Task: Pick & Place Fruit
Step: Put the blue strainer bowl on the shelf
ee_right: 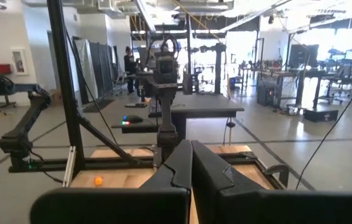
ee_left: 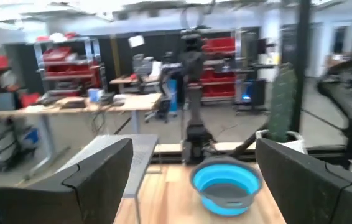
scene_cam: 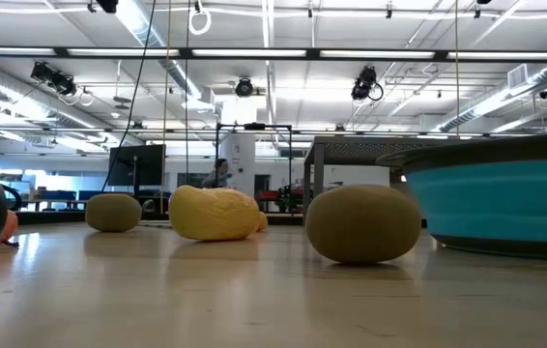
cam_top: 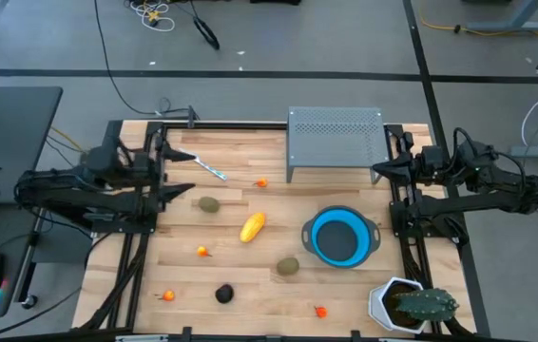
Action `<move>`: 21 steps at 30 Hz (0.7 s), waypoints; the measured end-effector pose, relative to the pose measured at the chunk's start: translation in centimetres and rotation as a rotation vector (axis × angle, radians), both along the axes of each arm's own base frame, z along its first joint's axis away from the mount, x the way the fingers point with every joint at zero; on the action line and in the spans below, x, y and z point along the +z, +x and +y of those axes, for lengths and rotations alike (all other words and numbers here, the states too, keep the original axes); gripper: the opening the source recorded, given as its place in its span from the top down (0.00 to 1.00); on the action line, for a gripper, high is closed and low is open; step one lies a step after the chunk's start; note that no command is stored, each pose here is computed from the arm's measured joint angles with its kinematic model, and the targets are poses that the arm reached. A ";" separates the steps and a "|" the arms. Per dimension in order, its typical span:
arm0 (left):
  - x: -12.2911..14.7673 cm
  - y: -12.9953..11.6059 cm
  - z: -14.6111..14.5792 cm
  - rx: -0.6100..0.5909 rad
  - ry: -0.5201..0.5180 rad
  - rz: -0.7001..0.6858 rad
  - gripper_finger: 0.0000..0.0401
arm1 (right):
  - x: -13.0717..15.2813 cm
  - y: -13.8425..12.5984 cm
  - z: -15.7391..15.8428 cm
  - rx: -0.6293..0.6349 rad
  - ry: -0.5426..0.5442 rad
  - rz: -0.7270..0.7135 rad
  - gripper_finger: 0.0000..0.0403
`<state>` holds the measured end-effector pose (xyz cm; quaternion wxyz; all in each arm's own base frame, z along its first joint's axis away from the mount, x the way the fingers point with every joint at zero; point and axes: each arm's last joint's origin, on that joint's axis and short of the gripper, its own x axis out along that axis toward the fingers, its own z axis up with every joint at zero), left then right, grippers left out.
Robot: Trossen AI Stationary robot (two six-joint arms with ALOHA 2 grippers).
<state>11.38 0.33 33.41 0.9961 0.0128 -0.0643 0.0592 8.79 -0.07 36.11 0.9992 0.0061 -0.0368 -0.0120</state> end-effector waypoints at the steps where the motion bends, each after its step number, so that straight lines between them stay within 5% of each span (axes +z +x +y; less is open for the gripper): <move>1: -0.3 0.3 0.1 0.018 -0.011 -0.013 0.13 | -0.1 0.3 0.0 0.000 0.000 0.017 0.99; 12: -2.0 2.5 0.0 -0.012 -0.042 -0.082 0.13 | -3.9 7.0 -0.2 -0.088 0.039 0.381 0.96; 21: -3.1 3.6 0.0 -0.008 -0.106 0.012 0.13 | -6.8 10.3 -0.2 -0.112 0.135 0.573 0.76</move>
